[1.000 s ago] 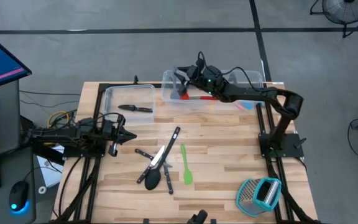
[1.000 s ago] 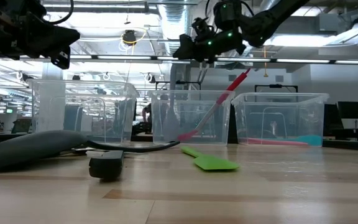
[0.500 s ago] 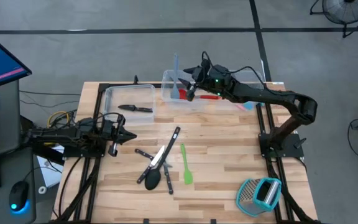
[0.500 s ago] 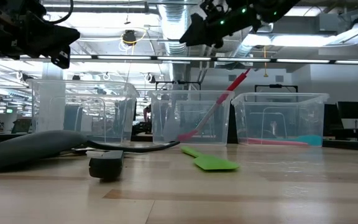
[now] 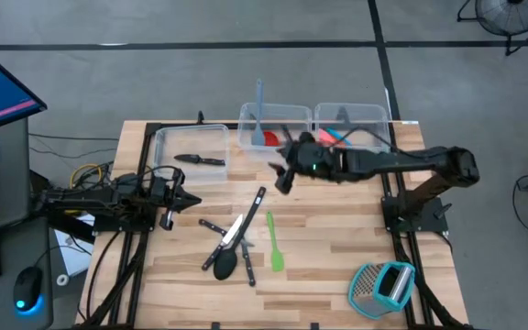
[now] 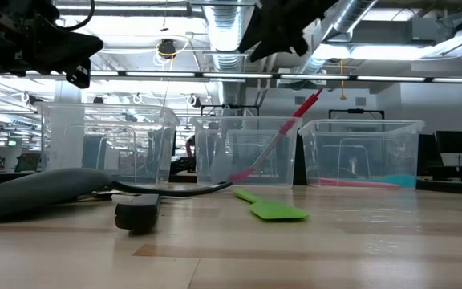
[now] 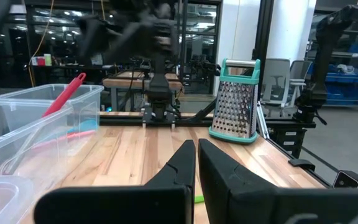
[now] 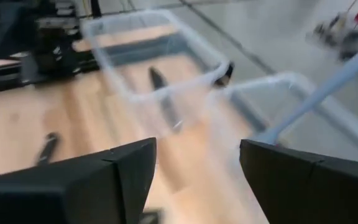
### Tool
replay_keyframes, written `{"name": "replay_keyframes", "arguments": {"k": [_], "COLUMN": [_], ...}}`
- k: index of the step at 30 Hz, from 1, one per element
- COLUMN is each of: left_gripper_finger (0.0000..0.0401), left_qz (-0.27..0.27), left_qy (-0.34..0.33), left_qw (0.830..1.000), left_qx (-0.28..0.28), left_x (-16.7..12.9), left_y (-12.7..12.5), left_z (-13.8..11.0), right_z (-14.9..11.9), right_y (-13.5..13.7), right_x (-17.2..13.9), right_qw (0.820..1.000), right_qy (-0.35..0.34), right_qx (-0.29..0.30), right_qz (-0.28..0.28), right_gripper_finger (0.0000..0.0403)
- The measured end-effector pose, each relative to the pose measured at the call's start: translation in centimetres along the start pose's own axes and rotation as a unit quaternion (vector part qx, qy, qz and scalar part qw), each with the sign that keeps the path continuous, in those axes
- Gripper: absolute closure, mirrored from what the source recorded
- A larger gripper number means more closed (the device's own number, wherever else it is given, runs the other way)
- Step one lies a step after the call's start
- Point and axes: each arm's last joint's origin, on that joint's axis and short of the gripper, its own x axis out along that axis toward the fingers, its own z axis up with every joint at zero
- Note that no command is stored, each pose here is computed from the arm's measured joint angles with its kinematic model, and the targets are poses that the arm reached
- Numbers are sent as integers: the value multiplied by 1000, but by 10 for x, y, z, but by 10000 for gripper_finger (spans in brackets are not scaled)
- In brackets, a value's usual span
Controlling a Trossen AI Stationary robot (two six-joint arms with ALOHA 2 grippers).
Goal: Pick & Place Kitchen Items
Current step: Put the black serving spoon into the top middle transparent bin
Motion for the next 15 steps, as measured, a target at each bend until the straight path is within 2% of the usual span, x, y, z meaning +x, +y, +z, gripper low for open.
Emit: {"name": "replay_keyframes", "arguments": {"k": [7, 12, 15], "left_gripper_finger": [399, 399, 399], "left_qz": [0, 0, 0], "left_qy": [0, 0, 0], "left_qw": [1000, 1000, 1000], "left_qx": [0, 0, 0], "left_x": [0, 0, 0], "left_y": [0, 0, 0], "left_z": [0, 0, 0], "right_z": [-31, -55, -59], "right_y": [39, 60, 67], "right_x": [4, 32, 55], "right_qw": [996, 989, 983], "right_qy": [62, 122, 156], "right_qx": [64, 77, 86], "right_qz": [-19, -35, -50], "right_gripper_finger": [173, 172, 172]}}
